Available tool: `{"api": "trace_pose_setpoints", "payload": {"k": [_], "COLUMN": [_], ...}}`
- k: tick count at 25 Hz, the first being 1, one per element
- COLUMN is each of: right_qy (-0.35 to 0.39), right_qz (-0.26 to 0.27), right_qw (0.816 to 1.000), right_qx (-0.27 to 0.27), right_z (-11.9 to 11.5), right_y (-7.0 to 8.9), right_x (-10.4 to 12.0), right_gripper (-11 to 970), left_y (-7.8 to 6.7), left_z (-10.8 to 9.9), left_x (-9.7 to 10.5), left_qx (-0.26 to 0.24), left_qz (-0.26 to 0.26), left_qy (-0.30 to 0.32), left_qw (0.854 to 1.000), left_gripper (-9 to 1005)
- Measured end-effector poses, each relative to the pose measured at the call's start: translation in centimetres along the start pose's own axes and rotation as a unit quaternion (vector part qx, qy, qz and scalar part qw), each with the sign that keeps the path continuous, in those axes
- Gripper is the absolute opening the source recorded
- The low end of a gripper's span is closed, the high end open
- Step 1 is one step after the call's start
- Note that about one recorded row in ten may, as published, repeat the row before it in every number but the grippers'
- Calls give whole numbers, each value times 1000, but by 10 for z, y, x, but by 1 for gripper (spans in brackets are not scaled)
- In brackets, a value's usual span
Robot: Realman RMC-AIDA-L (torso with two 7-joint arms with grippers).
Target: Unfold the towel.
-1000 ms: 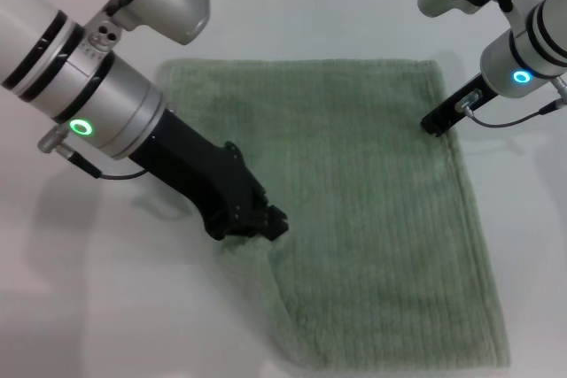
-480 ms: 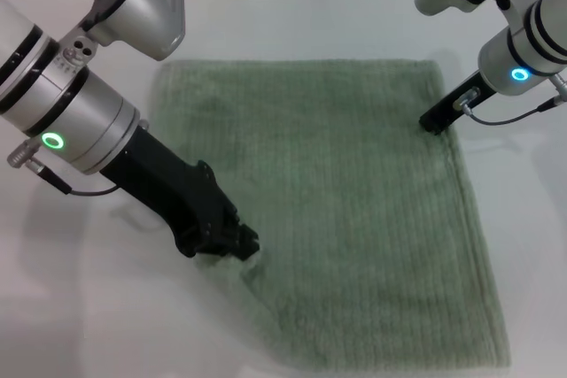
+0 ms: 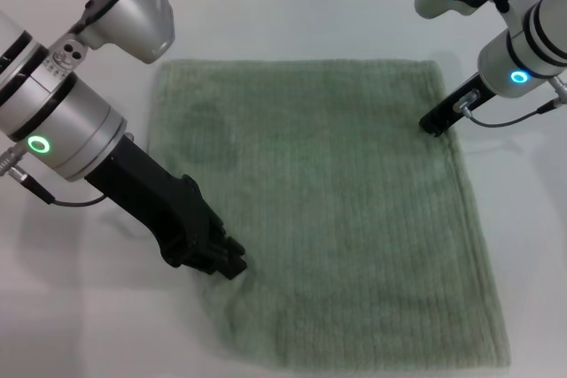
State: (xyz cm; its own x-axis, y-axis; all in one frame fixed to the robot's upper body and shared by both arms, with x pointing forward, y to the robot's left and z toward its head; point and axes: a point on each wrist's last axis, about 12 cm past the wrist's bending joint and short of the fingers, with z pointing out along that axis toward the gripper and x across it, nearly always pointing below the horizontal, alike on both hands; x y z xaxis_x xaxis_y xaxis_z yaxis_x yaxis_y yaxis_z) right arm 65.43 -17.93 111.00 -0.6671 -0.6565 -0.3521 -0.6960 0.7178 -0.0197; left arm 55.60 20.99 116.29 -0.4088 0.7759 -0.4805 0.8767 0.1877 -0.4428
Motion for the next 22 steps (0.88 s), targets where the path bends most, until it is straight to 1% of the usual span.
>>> {"api": "trace_pose_setpoints", "payload": {"k": [2, 7, 9, 11, 12, 13, 15, 16, 17, 18, 19, 20, 21, 22], "right_qy": [0, 0, 0, -1, -1, -1, -4, -6, -7, -9, -12, -14, -16, -18], "right_qz": [-1, -1, -1, -1, -1, -2, -3, -5, -6, -8, -12, -13, -15, -16], "right_qw": [1000, 1000, 1000, 1000, 1000, 1000, 1000, 1000, 1000, 1000, 1000, 1000, 1000, 1000], "right_qx": [0, 0, 0, 0, 0, 0, 2, 3, 4, 4, 6, 7, 7, 8], "right_z": [0, 0, 0, 0, 0, 0, 0, -1, -2, -2, -4, -5, -6, -8], "right_y": [0, 1, 1, 1, 1, 1, 1, 1, 1, 2, 2, 3, 3, 4], "right_x": [0, 0, -1, -1, -1, -1, -4, -5, -7, -8, -13, -16, -18, -20], "right_gripper": [3, 3, 3, 3, 3, 3, 3, 3, 4, 4, 4, 4, 4, 4], "left_y": [0, -1, -1, -1, -1, 0, 5, 5, 9, 11, 19, 22, 26, 29], "left_z": [-1, -3, -8, -8, -10, -14, -25, -25, -31, -33, -37, -38, -37, -37], "left_x": [0, 0, -1, -1, -2, -2, -4, -4, -5, -5, -3, -2, 0, 1], "left_qx": [1, -1, -11, -11, -17, -30, -56, -56, -71, -80, -112, -125, -139, -149], "left_qz": [-4, -4, 5, 5, 9, 20, 42, 42, 53, 60, 73, 75, 79, 80], "left_qy": [-1, -1, -8, -8, -16, -38, -100, -100, -147, -172, -250, -277, -314, -337], "left_qw": [1000, 1000, 1000, 1000, 1000, 999, 993, 993, 985, 980, 959, 950, 936, 926], "left_gripper": [76, 184, 246, 308, 339, 370, 499, 499, 499, 499, 499, 499, 499, 499]}}
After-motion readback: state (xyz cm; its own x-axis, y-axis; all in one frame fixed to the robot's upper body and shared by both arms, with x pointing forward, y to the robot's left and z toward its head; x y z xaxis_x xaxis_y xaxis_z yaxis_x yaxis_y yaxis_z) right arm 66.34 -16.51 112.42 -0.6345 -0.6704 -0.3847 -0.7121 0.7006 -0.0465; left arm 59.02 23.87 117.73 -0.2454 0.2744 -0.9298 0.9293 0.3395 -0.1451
